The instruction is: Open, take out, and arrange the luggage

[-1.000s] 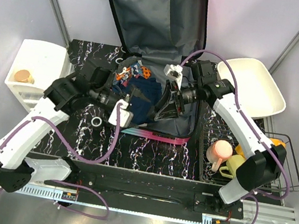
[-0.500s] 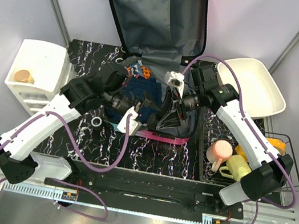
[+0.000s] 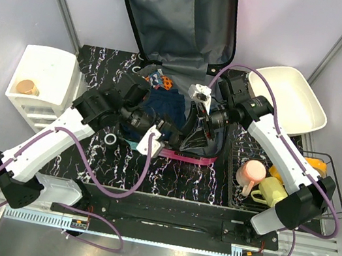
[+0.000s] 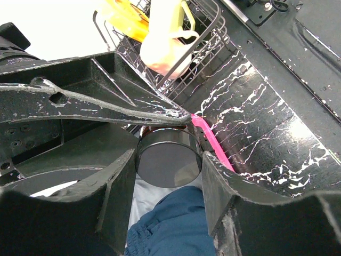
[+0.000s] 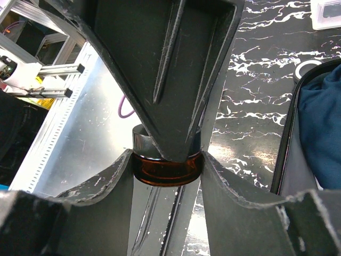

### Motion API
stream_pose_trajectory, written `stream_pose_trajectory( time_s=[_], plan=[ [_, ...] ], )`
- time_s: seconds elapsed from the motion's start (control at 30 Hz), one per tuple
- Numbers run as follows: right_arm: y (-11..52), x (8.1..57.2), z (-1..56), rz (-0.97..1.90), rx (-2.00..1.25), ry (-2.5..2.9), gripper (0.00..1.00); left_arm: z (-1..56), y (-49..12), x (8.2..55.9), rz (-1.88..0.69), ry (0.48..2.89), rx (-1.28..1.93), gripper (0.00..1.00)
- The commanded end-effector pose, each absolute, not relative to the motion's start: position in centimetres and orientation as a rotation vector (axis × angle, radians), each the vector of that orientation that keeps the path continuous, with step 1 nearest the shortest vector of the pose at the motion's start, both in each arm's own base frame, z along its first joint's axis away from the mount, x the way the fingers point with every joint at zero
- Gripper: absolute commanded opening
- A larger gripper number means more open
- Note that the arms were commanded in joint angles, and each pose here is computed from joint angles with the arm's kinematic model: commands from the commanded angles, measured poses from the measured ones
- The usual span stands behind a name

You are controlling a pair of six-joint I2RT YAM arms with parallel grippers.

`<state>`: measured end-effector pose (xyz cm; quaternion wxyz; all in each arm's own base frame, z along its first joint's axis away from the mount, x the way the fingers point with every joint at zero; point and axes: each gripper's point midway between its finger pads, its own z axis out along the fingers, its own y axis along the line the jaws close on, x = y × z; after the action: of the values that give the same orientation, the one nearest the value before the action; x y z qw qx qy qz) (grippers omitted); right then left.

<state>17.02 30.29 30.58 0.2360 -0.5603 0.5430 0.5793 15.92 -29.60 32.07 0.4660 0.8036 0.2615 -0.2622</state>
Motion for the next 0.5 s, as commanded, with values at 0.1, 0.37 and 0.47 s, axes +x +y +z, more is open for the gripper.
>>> stream_pose_trajectory(
  time_s=[0.1, 0.37, 0.47],
  plan=[
    [30.5, 16.8, 32.2, 1.581, -1.557, 1.409, 0.42, 33.9, -30.2, 15.9, -0.617, 0.606, 1.932, 0.28],
    [29.7, 23.2, 32.3, 1.283, -1.417, 1.551, 1.00, 34.9, -27.7, 17.0, -0.666, 1.010, 1.764, 0.08],
    [27.7, 27.9, 34.0, 1.235, -1.204, 1.583, 1.00, 35.8, -25.4, 18.6, -0.630, 1.190, 1.625, 0.07]
  ],
)
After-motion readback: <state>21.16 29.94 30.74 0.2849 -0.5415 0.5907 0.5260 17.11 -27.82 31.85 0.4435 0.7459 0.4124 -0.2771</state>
